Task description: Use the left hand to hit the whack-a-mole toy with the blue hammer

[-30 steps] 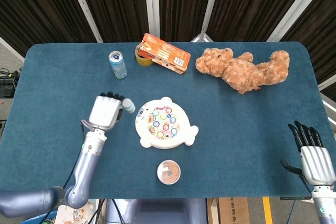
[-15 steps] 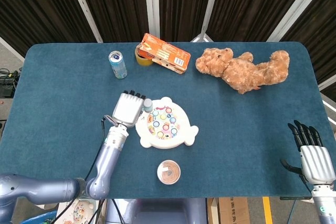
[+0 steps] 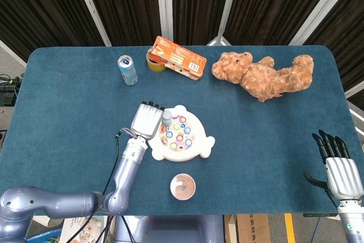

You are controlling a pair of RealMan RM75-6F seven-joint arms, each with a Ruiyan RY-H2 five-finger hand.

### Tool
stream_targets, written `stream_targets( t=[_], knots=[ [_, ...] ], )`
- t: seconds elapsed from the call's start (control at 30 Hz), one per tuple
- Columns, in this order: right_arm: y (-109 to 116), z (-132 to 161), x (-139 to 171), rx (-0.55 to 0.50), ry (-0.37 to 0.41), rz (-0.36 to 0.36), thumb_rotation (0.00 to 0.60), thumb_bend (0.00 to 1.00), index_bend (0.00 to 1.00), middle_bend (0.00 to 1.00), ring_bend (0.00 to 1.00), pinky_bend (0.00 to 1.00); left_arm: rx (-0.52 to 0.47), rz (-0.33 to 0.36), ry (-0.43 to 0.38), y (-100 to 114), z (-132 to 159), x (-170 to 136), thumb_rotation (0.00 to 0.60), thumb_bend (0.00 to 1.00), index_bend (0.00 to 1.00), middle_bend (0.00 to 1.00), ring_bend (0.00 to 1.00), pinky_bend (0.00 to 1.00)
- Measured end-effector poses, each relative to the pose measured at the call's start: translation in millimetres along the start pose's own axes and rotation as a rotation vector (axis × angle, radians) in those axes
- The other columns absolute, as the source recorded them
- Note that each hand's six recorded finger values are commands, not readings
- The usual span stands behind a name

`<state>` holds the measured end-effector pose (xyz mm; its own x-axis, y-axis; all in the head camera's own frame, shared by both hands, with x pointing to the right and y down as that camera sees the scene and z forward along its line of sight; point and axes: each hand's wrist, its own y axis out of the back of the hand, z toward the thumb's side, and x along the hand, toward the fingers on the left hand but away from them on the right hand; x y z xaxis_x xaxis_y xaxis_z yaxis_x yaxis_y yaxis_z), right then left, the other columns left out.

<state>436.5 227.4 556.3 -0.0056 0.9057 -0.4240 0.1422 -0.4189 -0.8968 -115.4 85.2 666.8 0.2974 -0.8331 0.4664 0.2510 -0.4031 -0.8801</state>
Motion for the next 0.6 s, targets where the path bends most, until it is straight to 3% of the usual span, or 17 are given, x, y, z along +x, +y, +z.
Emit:
stream_targets(
  t=[0.37,0.6],
  knots=[
    [-0.3,-0.4,-0.1,-0.008,-0.006,0.003,0.6,0.19,0.0,0.0,0.0,0.0,0.014,-0.024,0.001,-13.6,0.2,0.4,0.6,0.62,0.66,0.49,0.38,0.5],
    [-0.6,-0.6,0.1,-0.01,-0.008,0.007,0.6,0.19,0.0,0.0,0.0,0.0,-0.001,0.0,-0.004,-6.3,-0.3,-0.2,0.6,0.62,0.66,0.49,0.38,0.5]
  ],
)
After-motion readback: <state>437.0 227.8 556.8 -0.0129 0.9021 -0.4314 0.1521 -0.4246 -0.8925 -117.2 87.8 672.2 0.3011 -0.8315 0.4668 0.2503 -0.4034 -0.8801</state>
